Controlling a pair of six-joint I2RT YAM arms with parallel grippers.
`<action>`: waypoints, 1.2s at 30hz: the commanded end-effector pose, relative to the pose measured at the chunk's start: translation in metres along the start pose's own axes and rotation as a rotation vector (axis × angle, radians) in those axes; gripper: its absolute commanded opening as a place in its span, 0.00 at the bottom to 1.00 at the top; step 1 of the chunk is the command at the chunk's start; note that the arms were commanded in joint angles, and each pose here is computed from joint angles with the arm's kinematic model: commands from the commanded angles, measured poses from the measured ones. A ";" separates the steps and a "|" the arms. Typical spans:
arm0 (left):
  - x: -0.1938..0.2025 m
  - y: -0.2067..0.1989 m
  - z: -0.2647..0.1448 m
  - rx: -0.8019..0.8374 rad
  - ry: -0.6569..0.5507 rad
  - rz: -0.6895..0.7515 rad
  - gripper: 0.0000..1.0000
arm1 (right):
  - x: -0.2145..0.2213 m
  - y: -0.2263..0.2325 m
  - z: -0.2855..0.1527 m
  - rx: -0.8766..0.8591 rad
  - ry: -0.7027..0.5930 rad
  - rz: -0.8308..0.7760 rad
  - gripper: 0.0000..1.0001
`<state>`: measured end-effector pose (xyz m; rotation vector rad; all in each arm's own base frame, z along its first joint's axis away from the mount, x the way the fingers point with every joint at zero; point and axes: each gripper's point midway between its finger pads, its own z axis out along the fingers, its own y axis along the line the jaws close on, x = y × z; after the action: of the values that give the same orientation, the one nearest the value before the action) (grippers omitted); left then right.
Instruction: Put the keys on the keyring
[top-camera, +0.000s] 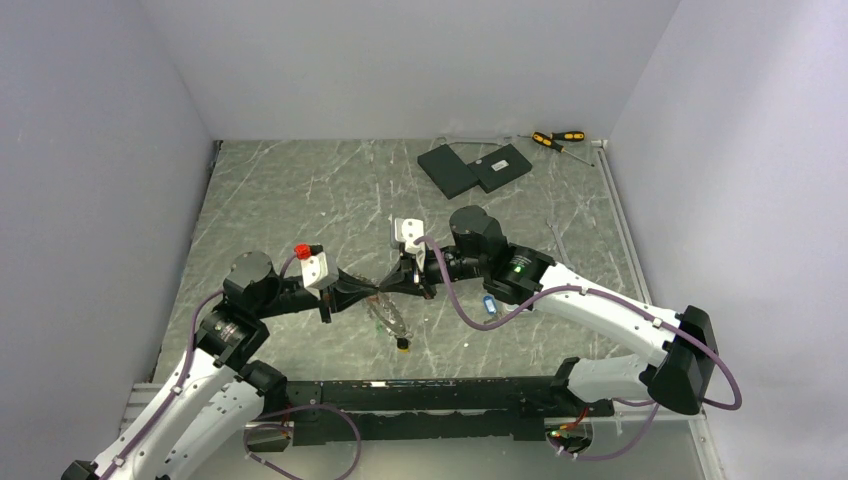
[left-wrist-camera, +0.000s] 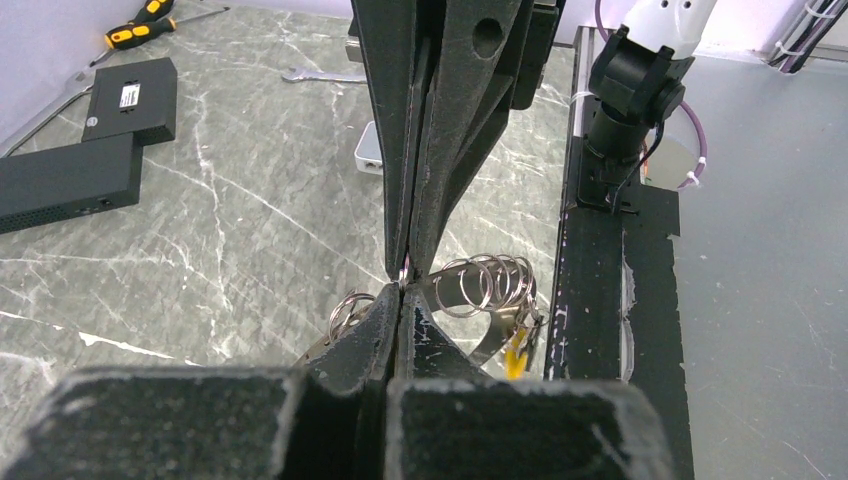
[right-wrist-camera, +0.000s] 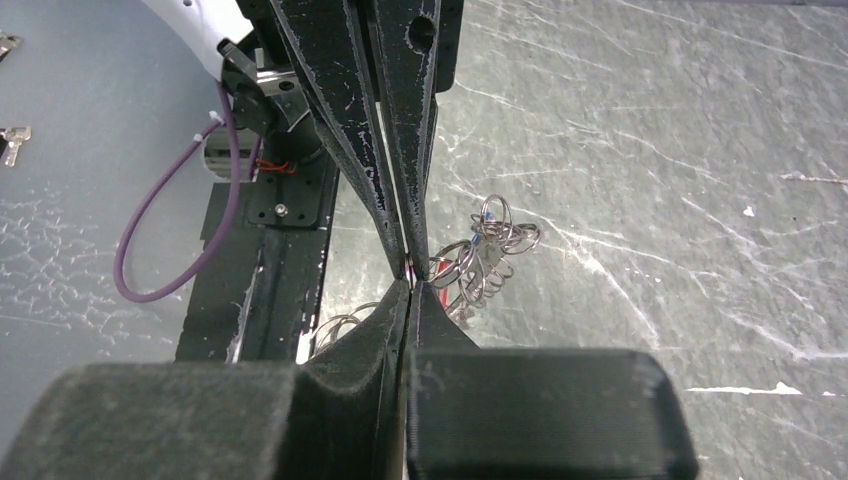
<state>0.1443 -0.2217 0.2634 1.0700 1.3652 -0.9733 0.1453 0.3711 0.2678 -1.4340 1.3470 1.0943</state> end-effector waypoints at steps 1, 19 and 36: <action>-0.028 0.001 0.000 0.007 -0.070 0.081 0.02 | -0.024 -0.003 -0.003 0.003 -0.049 -0.058 0.00; -0.038 0.026 -0.012 -0.177 -0.074 0.054 0.81 | 0.004 -0.028 -0.017 0.261 0.078 -0.431 0.00; -0.040 0.097 -0.068 -0.718 -0.034 -0.021 0.89 | -0.030 -0.020 -0.043 0.670 -0.126 -0.914 0.00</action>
<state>0.2064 -0.1622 0.2917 0.6620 1.5130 -0.5618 0.1546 0.3479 0.2247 -1.4861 0.8597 0.2308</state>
